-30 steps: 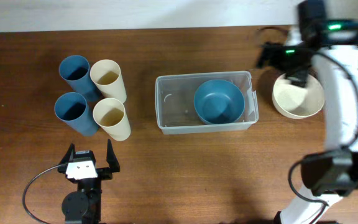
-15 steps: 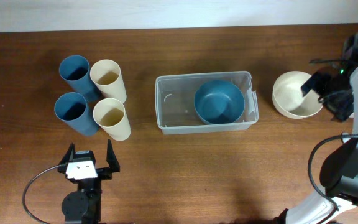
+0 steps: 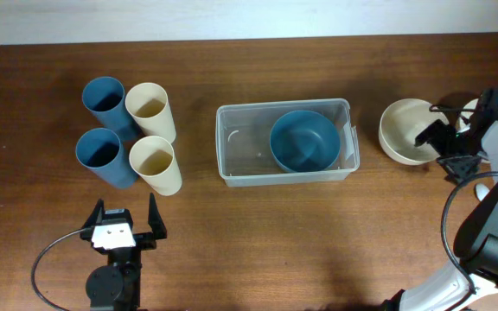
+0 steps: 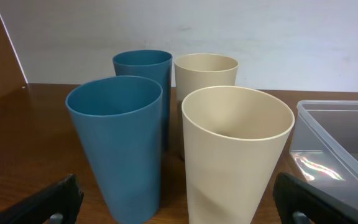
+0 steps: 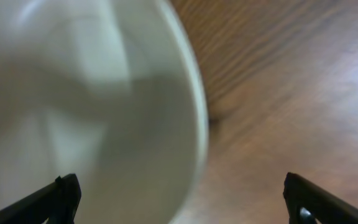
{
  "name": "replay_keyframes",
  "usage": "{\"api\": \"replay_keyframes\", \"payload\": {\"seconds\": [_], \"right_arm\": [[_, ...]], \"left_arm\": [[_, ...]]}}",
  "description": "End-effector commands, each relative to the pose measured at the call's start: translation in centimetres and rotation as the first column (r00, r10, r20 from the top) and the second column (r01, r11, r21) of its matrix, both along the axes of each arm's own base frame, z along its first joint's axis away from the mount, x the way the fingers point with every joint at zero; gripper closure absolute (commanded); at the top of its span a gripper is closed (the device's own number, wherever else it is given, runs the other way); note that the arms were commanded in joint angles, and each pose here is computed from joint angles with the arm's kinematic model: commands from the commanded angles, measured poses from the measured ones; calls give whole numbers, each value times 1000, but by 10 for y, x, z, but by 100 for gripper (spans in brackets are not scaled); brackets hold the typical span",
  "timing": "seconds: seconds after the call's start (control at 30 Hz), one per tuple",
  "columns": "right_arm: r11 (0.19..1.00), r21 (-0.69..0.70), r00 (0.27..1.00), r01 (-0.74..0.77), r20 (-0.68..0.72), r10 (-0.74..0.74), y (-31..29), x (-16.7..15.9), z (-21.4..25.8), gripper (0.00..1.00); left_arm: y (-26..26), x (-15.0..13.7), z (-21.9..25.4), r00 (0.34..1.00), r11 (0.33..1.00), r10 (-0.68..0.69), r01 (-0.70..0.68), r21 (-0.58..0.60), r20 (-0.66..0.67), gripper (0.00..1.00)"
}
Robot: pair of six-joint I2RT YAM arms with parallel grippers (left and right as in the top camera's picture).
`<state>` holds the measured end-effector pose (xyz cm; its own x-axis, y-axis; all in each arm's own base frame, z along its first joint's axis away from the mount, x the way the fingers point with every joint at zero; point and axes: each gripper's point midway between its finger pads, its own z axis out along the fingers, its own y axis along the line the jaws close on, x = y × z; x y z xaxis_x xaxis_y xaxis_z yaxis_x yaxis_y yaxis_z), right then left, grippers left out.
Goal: Pack container
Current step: 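Grasp the rim of the nearer beige bowl with the right gripper, then carry the beige bowl over and stack it onto the blue bowl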
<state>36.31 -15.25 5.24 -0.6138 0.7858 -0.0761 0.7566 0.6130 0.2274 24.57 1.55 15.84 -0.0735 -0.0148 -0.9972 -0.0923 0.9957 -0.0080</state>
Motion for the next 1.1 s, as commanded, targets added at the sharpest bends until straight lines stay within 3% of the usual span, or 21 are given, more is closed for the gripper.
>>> {"api": "replay_keyframes", "payload": {"seconds": [0.0,0.2,0.3,0.57,0.63,0.87,1.07], "right_arm": [[999,41,999,-25,35,23,9,6,-5,1],[999,49,1000,-18,7,18,8,5,-19,0],[997,70,1000,-17,-25,19,10,2,-34,7],[996,91,999,4,-43,0,12,2,-43,83],[994,105,999,3,-33,1,14,3,-41,96],[992,124,998,-16,56,9,13,27,2,96],[997,47,982,-58,181,48,-3,59,89,96]], "left_arm": [[3,0,0,1000,1000,11,-11,16,0,0],[3,0,0,1000,1000,11,-11,16,0,0],[3,0,0,1000,1000,11,-11,16,0,0],[3,0,0,1000,1000,11,-11,16,0,0],[3,0,0,1000,1000,11,-11,16,0,0],[3,0,0,1000,1000,11,-11,16,0,0],[3,0,0,1000,1000,11,-11,16,0,0]]}}
